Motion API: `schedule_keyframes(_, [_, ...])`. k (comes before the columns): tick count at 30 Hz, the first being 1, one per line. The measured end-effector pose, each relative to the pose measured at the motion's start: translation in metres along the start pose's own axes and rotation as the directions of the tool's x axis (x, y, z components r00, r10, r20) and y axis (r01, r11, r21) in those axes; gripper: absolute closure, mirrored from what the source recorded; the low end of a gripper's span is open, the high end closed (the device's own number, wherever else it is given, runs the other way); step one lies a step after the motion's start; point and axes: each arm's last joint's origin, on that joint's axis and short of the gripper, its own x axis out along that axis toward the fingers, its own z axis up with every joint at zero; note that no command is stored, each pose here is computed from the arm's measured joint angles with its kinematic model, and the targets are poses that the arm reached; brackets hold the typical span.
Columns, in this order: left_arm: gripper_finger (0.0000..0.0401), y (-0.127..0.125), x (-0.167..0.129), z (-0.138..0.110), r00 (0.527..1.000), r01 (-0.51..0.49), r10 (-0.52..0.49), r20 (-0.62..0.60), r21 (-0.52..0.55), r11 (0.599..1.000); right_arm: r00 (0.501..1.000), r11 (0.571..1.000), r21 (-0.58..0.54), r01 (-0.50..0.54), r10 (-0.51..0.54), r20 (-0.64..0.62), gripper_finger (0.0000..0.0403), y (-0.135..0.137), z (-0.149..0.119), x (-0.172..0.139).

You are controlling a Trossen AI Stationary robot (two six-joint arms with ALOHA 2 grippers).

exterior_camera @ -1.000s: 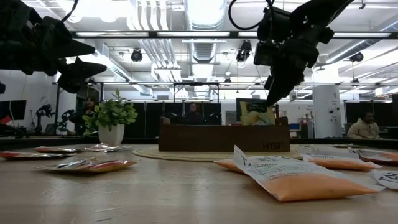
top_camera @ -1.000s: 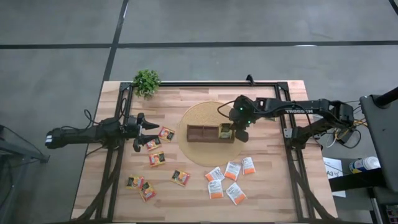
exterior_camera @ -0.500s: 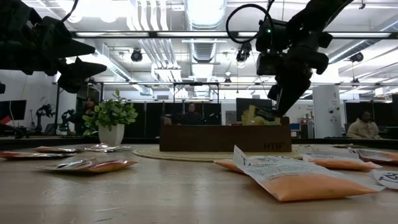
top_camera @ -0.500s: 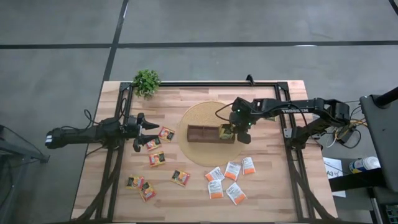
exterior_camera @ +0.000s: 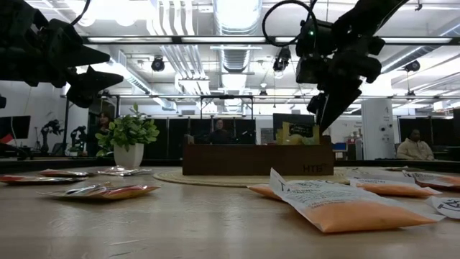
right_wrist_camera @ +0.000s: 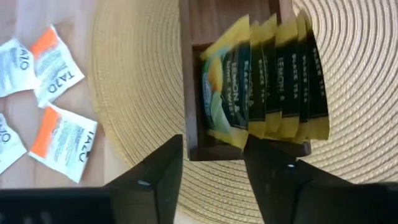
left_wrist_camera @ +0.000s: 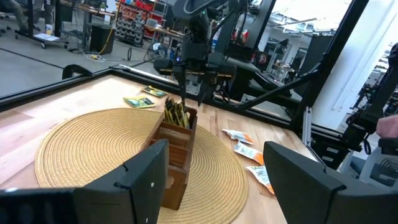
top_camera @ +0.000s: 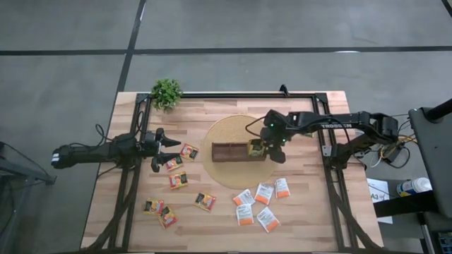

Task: Pick & Place Tea
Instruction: Put the yellow tea bag into the right section of the wooden organizer

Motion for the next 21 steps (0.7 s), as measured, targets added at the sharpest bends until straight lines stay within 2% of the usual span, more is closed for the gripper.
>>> schedule_keyframes(6, [0.0144, 0.0, 0.0, 0.0, 1.0, 0.0, 0.0, 0.0, 0.0, 1.0, 0.999, 0.999, -0.049, 0.007, -0.005, 0.041, 0.0212, 0.002, 0.009, -0.009])
schedule_keyframes(14, [0.0144, 0.0, 0.0, 0.0, 1.0, 0.0, 0.0, 0.0, 0.0, 1.0, 0.994, 0.99, -0.136, 0.021, -0.007, 0.107, 0.0211, 0.005, 0.025, -0.019])
schedule_keyframes(21, [0.0144, 0.0, 0.0, 0.0, 1.0, 0.0, 0.0, 0.0, 0.0, 1.0, 0.994, 0.988, -0.151, -0.018, 0.034, 0.105, 0.0213, 0.007, 0.025, -0.018])
